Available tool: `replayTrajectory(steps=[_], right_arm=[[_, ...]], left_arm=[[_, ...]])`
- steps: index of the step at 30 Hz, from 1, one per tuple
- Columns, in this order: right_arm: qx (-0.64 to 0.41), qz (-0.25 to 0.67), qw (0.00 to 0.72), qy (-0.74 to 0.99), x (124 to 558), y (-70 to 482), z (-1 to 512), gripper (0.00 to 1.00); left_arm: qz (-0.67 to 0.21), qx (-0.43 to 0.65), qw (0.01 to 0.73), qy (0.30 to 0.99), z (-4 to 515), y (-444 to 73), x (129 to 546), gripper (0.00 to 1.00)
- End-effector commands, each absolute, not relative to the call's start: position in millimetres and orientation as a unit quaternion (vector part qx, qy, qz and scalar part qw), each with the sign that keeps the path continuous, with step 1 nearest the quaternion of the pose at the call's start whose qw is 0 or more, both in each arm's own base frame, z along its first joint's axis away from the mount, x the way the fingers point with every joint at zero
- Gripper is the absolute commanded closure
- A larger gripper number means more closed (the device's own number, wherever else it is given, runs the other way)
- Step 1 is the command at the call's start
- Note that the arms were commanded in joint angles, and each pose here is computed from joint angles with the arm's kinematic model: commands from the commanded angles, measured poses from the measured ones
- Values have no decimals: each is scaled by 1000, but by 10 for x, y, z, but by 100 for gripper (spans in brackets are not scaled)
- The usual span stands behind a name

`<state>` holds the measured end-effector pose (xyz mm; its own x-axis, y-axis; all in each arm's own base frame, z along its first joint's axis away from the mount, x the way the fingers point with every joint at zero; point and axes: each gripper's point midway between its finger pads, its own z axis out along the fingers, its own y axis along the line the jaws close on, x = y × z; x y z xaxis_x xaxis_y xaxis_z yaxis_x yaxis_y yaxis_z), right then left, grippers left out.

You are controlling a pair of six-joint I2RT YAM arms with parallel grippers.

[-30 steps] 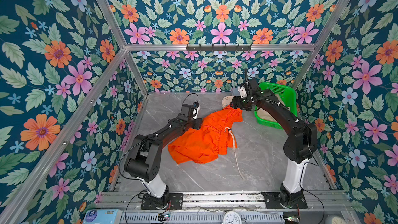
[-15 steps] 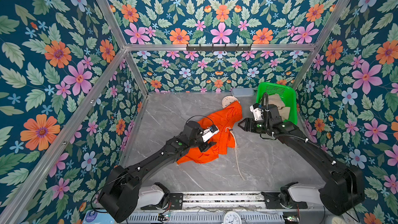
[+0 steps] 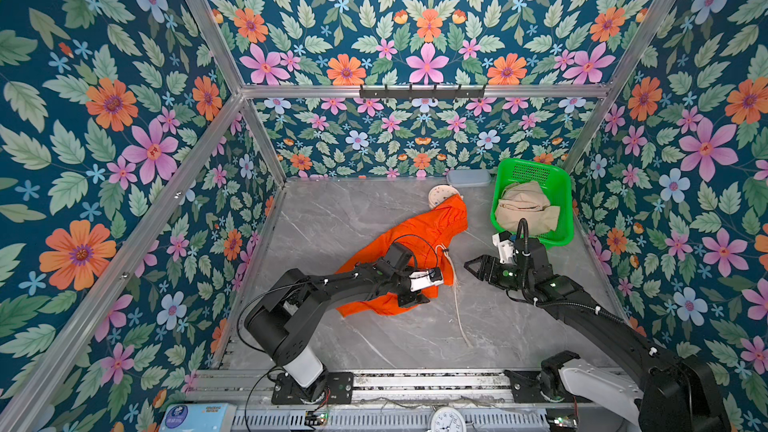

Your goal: Fold and stack the shorts

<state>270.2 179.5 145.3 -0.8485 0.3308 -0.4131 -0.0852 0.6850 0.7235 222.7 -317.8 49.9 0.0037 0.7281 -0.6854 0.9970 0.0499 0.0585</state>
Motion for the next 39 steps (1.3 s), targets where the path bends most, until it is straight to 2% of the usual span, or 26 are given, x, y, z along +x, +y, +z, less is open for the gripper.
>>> replayTrajectory(steps=[1,11,16,20,23,29,39], right_arm=[[80,408,280,865,2724,1805,1545,30],[84,418,257,868,2614,1821,1433,30],[86,423,248,867,2578,1831,1437,30],[80,449,244,856,2559,1901,1508,30],[93,454,236,854,2567,1911,1521,30],[152,489,186,839,2596,1992,1547,30],[186,534,101,818,2648,2477,1486,27]], left_arm=[[-227,651,294,662,447,-3216,2288,49],[-176,639,318,678,234,-3201,2487,55],[-164,610,350,692,298,-3197,2601,69],[-200,579,367,700,442,-3266,2578,85],[-234,547,392,702,629,-3319,2560,90],[-299,501,445,679,1021,-3372,2463,92],[-335,496,463,653,1241,-3437,2396,92]])
